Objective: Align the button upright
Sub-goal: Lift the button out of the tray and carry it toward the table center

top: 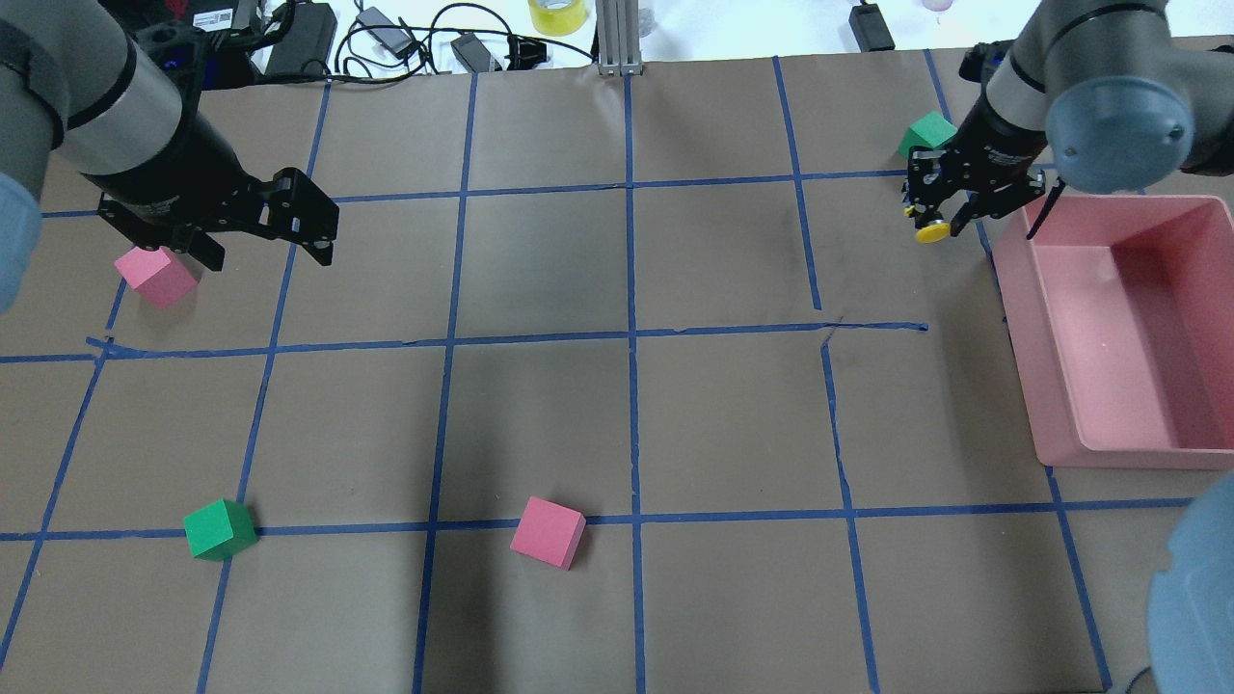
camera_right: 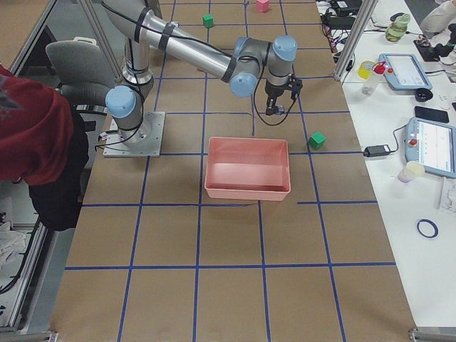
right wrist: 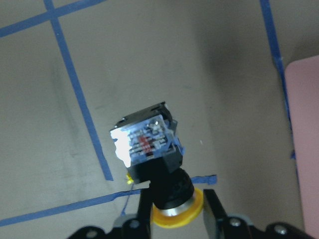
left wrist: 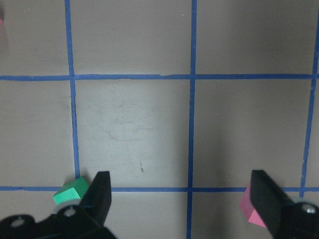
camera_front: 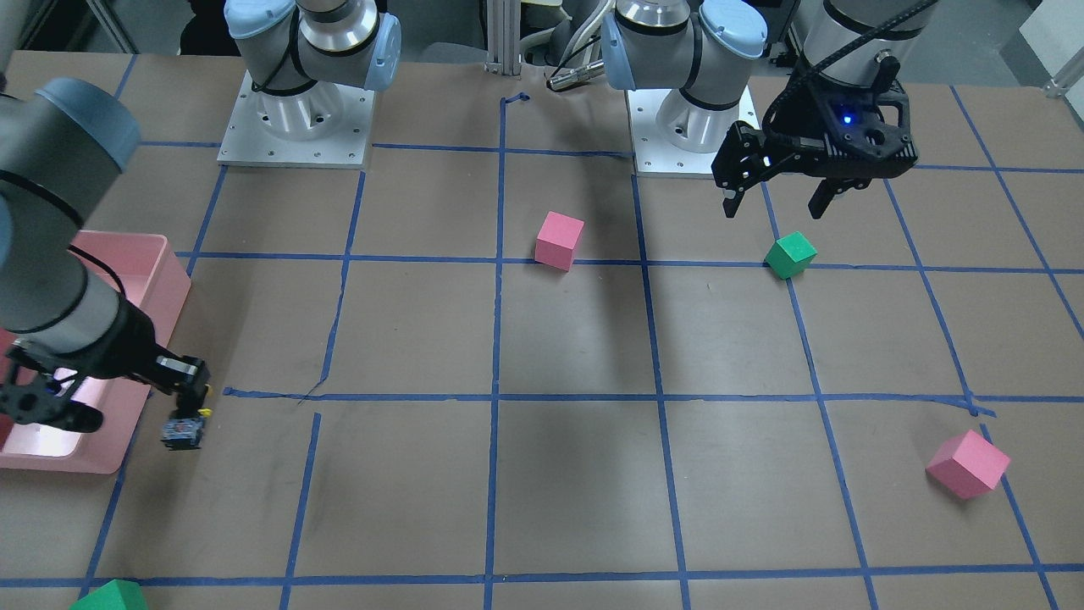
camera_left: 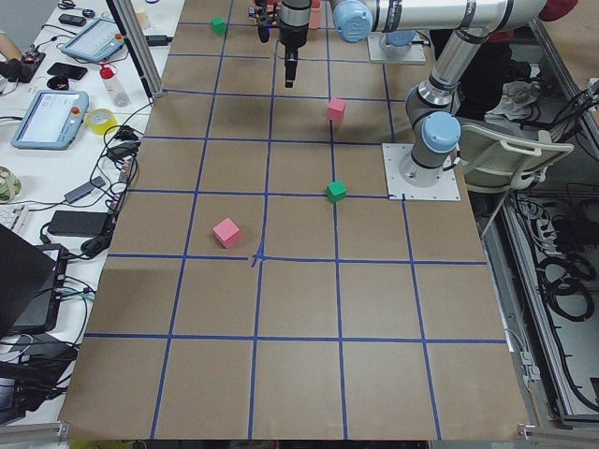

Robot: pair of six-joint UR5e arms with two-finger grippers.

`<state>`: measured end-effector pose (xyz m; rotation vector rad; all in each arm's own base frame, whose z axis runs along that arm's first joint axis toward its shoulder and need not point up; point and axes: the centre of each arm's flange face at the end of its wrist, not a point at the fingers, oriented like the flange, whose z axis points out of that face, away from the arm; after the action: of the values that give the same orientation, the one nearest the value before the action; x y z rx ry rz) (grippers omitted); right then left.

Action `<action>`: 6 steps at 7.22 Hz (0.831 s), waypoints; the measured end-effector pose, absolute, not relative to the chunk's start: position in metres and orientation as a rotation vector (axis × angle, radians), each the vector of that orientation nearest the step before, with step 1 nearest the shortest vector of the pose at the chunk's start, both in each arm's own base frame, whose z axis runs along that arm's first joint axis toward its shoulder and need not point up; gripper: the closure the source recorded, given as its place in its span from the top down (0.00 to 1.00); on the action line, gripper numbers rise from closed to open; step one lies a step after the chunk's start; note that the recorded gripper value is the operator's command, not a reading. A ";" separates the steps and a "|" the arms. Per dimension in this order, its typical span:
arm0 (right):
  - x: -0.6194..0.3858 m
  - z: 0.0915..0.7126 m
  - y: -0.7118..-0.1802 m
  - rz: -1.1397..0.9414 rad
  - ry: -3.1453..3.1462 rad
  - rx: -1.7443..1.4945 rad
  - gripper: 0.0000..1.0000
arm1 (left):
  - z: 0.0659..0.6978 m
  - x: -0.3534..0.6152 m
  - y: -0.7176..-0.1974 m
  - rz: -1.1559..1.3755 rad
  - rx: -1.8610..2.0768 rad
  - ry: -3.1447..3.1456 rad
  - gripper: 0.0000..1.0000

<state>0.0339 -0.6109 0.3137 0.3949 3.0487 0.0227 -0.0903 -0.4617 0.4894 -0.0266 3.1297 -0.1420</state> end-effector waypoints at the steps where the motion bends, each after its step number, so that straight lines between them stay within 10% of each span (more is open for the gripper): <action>1: 0.066 0.306 -0.616 0.019 3.043 0.396 0.00 | 0.489 -0.090 -0.462 -0.142 -0.026 3.130 1.00; 6: 0.242 0.262 -0.617 -0.025 2.992 0.609 0.00 | 0.489 -0.090 -0.462 -0.142 -0.026 3.129 1.00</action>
<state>0.2417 -0.6171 0.2619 0.6092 2.9916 -0.0252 -0.0901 -0.4617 0.4895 -0.0264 3.1286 -0.1419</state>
